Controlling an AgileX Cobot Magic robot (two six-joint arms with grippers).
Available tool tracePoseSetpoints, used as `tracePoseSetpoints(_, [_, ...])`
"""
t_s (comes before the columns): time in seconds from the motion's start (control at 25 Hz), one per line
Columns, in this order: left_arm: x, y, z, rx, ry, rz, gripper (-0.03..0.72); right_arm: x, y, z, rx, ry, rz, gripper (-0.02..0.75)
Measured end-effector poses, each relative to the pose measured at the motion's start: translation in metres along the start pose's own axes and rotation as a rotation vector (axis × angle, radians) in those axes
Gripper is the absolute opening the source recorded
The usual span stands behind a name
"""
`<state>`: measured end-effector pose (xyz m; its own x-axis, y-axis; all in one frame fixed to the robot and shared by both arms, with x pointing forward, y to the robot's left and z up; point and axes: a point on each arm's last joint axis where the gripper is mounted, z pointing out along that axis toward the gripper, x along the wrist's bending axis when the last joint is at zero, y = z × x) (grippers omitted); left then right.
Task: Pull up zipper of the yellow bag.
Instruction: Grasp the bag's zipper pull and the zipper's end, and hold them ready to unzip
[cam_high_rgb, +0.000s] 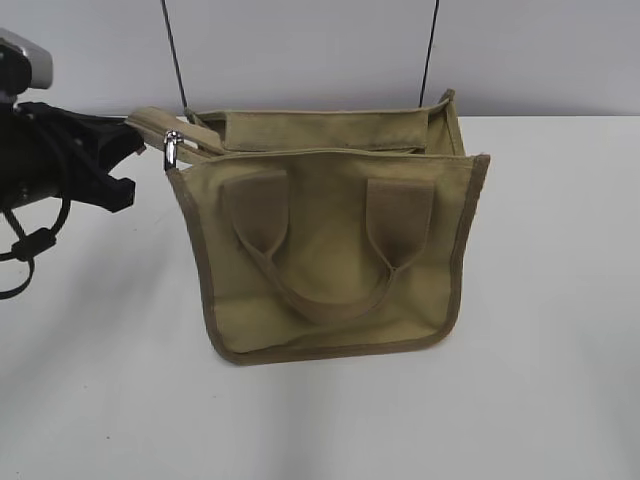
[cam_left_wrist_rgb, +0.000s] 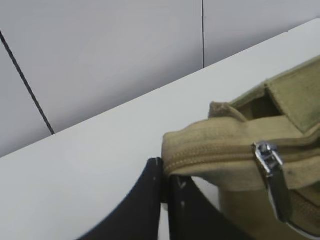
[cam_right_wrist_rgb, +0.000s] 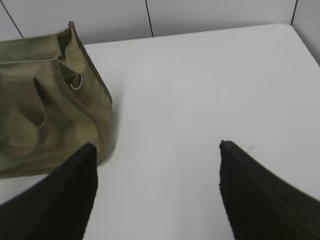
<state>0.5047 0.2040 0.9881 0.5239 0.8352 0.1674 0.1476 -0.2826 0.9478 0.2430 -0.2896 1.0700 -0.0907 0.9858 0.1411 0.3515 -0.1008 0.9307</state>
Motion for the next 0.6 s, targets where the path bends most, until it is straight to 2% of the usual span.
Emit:
tracePoseSetpoints(0.32, [-0.001,0.012,0.005,-0.005,-0.051,-0.013,-0.004,0.005,0.037,0.063,0.304,0.064,-0.102,0.554])
tracePoseSetpoints(0.48, [-0.001,0.01,0.005,0.018,-0.049,-0.024,-0.004,0.006,0.066,0.1,0.419,0.075,-0.1,0.554])
tracePoseSetpoints(0.6, [0.0,0.009,0.005,0.035,-0.046,-0.024,-0.004,0.015,0.086,0.133,0.492,0.118,-0.118,0.554])
